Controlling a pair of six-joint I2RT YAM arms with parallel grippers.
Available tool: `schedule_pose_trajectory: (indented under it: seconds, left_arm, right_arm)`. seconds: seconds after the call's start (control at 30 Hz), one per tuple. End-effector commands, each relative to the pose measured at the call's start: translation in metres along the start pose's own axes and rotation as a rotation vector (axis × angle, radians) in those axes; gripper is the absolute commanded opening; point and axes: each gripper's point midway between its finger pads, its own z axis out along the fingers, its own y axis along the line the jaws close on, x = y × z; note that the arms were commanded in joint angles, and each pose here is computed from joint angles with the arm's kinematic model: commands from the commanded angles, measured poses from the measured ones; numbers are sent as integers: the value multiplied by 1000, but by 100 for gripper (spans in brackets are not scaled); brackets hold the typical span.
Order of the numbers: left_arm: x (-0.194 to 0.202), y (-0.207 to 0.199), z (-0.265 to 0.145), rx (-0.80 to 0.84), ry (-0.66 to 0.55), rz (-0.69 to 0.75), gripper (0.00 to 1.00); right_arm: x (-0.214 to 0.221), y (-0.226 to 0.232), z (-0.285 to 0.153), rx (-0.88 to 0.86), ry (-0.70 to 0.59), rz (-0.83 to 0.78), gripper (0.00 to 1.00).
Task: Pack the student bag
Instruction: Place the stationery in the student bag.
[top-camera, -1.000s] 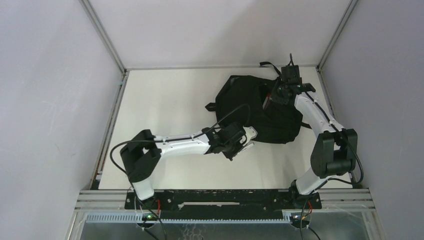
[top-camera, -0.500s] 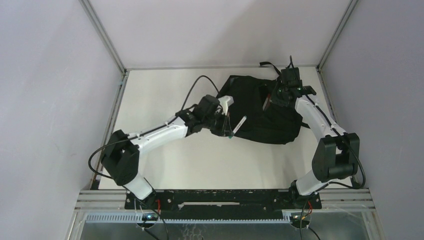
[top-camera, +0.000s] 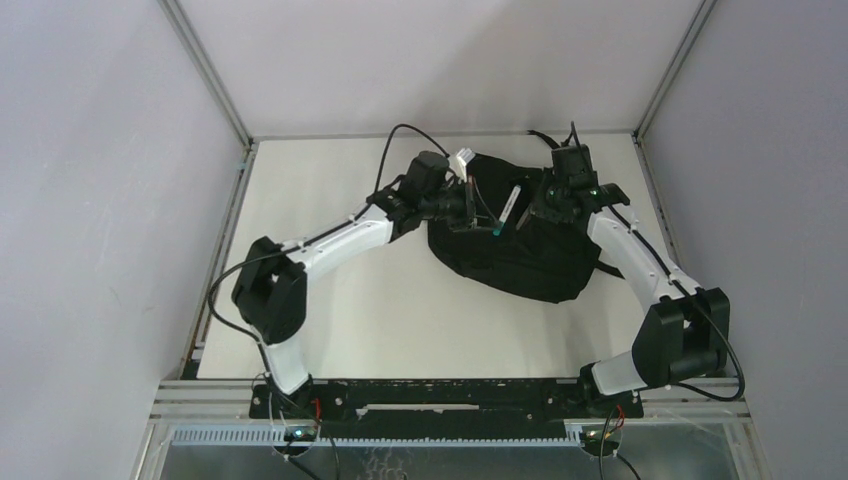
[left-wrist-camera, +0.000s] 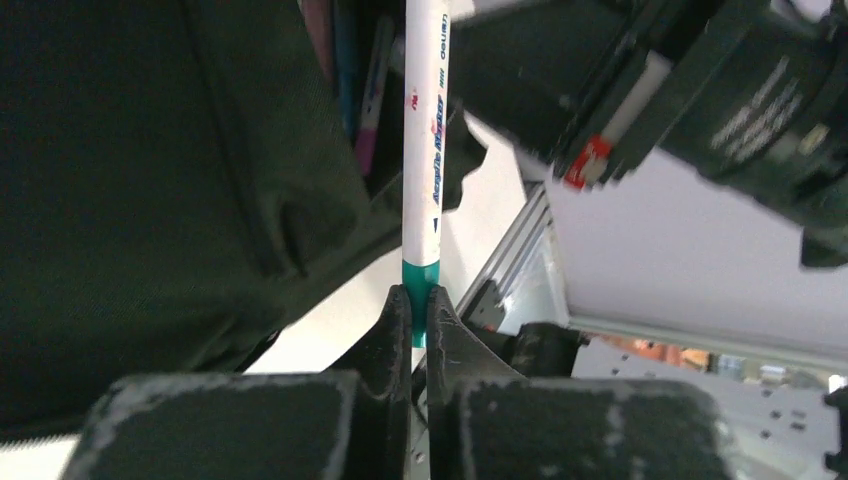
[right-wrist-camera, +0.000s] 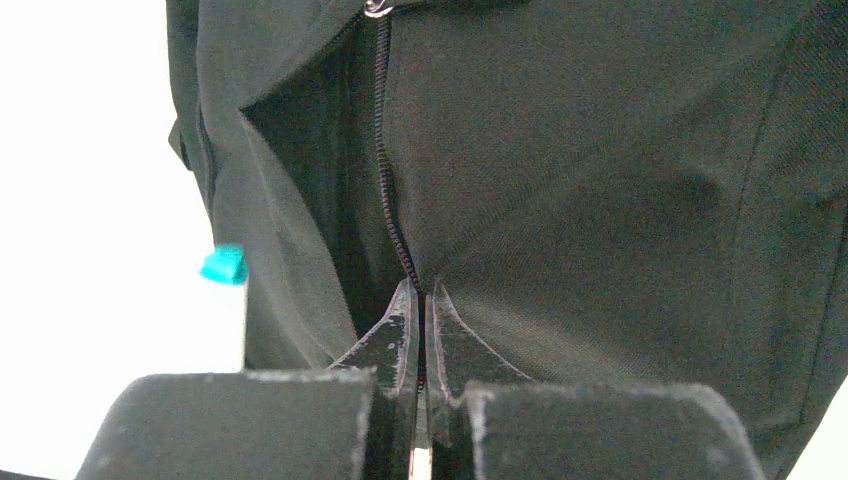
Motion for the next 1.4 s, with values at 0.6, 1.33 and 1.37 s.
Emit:
schedule_pose_trajectory:
  seconds: [0.6, 1.33, 1.37]
  left_arm:
    - [-52, 3, 79, -18, -41, -182, 31]
    - [-70, 12, -10, -175, -184, 48, 45]
    - [-69, 15, -12, -184, -185, 51, 45]
  right_arm:
    - [-13, 17, -20, -48, -70, 12, 0]
    - [37, 37, -25, -125, 55, -91, 1]
    - [43, 44, -29, -145, 67, -113, 6]
